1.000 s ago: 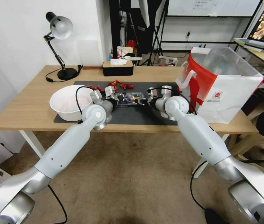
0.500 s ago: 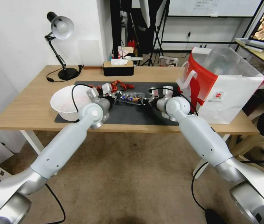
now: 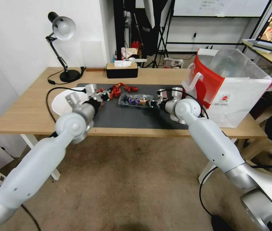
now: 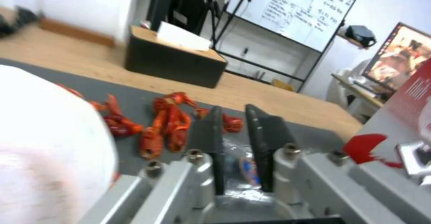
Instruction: Close the takeout container lid, then place the container into the takeout bag.
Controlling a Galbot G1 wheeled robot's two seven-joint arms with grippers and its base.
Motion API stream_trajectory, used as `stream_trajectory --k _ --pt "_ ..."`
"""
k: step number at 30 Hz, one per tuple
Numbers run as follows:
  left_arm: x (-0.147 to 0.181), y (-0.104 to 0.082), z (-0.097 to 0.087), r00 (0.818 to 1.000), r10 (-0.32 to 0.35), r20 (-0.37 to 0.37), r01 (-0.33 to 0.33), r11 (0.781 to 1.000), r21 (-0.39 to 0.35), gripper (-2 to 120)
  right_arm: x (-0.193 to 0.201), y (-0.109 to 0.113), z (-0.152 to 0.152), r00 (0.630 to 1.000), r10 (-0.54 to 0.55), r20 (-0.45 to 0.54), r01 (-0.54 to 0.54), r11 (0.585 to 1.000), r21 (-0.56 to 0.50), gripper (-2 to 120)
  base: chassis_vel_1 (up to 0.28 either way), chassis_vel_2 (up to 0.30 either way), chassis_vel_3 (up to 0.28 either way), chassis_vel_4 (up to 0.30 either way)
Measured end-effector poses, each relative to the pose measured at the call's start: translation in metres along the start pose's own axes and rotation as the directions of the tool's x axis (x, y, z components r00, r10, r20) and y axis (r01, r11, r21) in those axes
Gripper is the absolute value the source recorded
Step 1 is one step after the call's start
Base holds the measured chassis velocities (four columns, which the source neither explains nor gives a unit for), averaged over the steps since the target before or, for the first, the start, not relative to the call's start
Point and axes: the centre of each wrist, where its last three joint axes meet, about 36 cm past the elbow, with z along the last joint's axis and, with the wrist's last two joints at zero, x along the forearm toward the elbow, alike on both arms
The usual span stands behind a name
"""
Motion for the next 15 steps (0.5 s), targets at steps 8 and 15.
stream_trajectory --k 8,15 --pt "0.038 0.007 0.020 0.997 -0.040 0.071 0.049 0.991 -0.125 40 0.007 0.001 -0.005 1.000 -0.011 0.023 0.011 1.000 -0.018 3 0.000 0.000 0.000 0.000" --pt "0.083 0.020 0.042 0.990 -0.105 0.098 0.120 0.980 -0.162 69 0.020 0.003 -0.015 0.997 -0.029 0.066 0.031 0.999 -0.040 3 0.000 0.000 0.000 0.000"
